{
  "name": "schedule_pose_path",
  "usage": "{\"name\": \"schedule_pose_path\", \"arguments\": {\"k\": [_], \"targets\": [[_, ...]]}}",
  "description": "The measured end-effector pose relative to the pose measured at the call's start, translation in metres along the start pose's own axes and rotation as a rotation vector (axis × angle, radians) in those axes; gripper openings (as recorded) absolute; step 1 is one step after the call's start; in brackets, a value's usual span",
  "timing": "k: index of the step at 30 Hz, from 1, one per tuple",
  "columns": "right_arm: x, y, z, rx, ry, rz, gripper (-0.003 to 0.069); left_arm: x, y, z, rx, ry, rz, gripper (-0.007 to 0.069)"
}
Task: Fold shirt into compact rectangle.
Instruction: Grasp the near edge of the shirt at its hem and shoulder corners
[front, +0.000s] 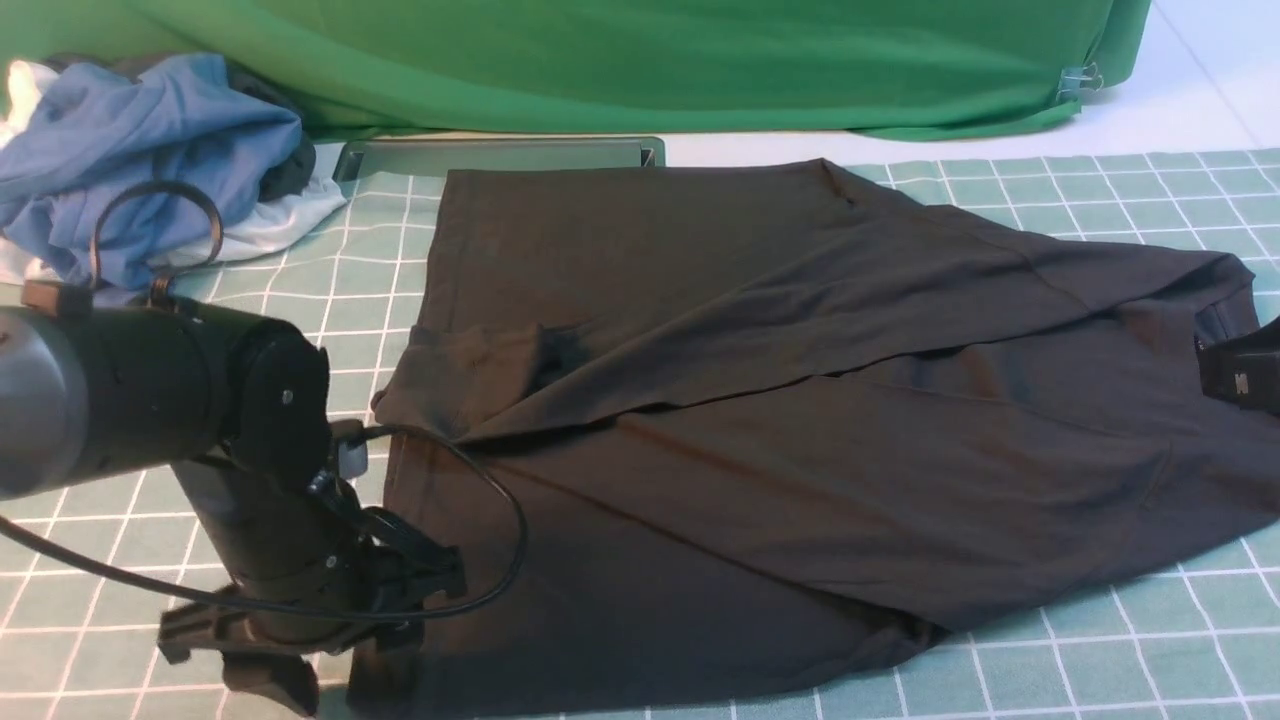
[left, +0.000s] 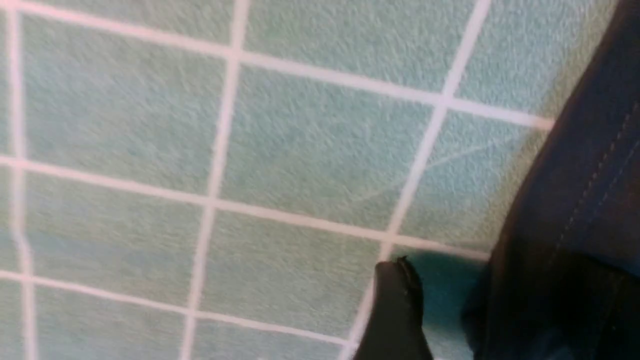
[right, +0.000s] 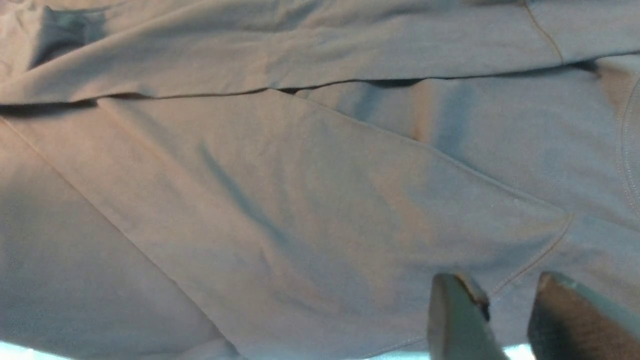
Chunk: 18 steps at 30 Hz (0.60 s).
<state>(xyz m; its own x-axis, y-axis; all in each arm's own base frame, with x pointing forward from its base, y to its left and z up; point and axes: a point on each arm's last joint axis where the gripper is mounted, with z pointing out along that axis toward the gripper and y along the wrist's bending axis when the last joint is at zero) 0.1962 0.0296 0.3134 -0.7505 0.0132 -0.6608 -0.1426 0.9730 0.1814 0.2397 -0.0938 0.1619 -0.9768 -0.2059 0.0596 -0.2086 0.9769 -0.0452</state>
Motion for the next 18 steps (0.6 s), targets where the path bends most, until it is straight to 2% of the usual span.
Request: {"name": "schedule_pose_path", "arguments": {"k": [8,10,12,16,18], "targets": [[-0.0005,-0.0001,0.0000,0.001,-0.005,0.000,0.0238,0.0009,-0.0070,0.0029,0.070,0.027,-0.066,0.0412],[-0.0005,-0.0001,0.0000,0.001,-0.005,0.000,0.0238,0.0003,-0.0075,0.0029,0.075,0.020,-0.070,0.0386],[0.0000,0.0000,0.0000,0.001,0.000,0.000,0.0238,0.0000,-0.0076,0.0029,0.077,0.018,-0.071,0.0319],[0.0041,0.0015,0.0000,-0.009,0.045,-0.003,0.0238,0.0002,-0.0077,0.0026,0.078,0.018,-0.051,0.0119],[0.0066,0.0058,0.0004,-0.025,0.070,-0.022,0.0241,0.0009,-0.0075,0.0000,0.083,0.011,-0.030,0.0043]]}}
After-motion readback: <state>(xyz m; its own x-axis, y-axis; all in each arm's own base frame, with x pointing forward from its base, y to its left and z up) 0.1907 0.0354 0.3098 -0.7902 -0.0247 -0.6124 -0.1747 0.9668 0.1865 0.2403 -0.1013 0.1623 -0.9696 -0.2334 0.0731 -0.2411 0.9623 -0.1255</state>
